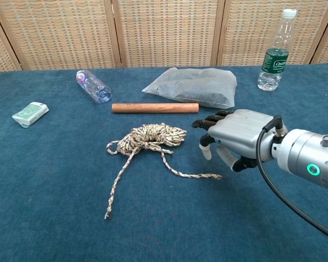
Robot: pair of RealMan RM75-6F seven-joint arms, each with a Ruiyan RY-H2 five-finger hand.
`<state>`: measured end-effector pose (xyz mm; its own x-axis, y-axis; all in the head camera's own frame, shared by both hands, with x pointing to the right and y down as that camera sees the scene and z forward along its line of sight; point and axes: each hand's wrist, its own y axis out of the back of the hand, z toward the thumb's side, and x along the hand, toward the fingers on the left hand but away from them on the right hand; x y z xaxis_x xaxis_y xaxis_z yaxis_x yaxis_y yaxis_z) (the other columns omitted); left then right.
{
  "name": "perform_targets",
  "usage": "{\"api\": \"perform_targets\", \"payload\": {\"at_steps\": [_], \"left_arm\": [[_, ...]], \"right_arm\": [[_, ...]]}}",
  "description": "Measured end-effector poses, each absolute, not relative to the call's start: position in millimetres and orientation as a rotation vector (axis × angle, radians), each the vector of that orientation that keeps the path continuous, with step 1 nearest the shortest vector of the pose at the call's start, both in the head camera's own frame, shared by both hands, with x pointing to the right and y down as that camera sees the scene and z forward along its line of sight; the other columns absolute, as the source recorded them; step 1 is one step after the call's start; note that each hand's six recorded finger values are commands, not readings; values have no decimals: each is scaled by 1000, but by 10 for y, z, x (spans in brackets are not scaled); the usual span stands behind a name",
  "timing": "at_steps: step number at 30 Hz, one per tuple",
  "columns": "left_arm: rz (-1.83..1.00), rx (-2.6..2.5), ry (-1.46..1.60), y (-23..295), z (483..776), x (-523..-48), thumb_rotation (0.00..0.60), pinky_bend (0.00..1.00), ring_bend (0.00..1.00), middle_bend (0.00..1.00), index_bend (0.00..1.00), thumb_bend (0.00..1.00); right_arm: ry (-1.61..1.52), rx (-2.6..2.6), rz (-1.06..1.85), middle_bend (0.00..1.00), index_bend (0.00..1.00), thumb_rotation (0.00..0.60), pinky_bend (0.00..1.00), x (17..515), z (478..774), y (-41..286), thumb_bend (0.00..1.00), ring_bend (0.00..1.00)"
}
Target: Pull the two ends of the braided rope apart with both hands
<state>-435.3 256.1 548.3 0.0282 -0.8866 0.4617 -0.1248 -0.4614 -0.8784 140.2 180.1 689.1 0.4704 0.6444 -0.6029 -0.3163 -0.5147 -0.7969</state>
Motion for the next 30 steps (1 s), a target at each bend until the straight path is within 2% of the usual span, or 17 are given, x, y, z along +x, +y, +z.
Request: {"api": "perform_targets", "payload": {"at_steps": [2,8,21,30], "left_arm": [[-1494,-1659,1040,2561,5480,-4356,600,0,0,0,0,8],[-1490,-1659,1043,2563,5468,-4360,600,0,0,0,0,9],[-1502,-1656,1031,2557,5486,-4370,600,0,0,0,0,8],[-1505,-1656,1026,2558,5495,-4369,600,0,0,0,0,8]], "right_arm": [[-330,-1765,1225,0,378,600,0,1389,6859,1784,322,0],[-472,-1855,1236,0,416,600,0,1305,6821,1761,319,0],[-583,-1958,1410,0,451,600,0,1264,7120,1804,320,0],[-604,-1989,1432,0,459,600,0,1243,7208,1852,323,0]]}}
